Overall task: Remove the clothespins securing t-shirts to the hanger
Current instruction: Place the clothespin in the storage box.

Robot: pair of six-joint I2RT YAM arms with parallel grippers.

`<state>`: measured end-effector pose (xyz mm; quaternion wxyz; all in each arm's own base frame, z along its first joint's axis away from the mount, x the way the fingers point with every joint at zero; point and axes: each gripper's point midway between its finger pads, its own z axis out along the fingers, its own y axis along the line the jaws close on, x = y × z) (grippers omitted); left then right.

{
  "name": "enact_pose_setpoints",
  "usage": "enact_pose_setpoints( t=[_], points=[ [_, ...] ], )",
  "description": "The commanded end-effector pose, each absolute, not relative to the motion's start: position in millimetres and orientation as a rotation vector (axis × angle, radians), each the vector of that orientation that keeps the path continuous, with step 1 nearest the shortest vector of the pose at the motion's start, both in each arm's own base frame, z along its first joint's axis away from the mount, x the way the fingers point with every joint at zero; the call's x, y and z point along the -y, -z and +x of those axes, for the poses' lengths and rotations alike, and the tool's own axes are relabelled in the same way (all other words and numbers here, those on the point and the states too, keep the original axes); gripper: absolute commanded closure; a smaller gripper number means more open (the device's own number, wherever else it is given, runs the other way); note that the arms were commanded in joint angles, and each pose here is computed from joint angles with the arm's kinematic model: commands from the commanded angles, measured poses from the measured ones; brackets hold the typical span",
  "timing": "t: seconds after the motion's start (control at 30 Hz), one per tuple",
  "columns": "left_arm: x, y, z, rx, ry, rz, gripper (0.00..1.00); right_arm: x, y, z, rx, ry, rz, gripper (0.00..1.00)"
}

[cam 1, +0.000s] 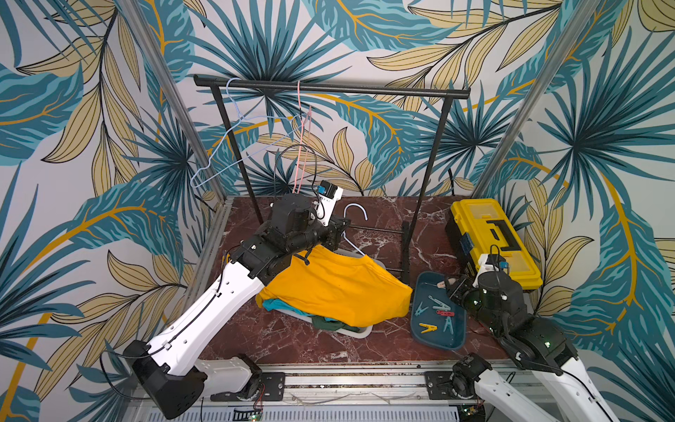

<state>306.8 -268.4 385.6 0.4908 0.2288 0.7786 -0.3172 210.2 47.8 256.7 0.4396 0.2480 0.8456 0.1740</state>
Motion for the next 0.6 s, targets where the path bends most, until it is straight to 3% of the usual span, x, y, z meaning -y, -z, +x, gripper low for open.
enact_pose_setpoints(
  t=[0.0,0.13,0.4,0.57],
  points=[
    [270.2,-409.4,312.0,-1.817,0.776,0.556,1.00,-12.7,-207.0,187.2,-2.255,-0.124,0.770,0.69],
    [273.7,-407.5,313.9,-1.825,0.788,0.559,1.00,-17.5,-186.2,187.6,-2.326,-0.093,0.788,0.65],
    [272.7,-406.4,312.4,-1.826,0.788,0.560,1.00,-18.5,-164.8,187.3,-2.388,-0.033,0.821,0.44],
    [273.0,-406.1,312.1,-1.827,0.791,0.561,1.00,-24.7,-177.5,193.5,-2.356,-0.100,0.771,0.34]
  ],
)
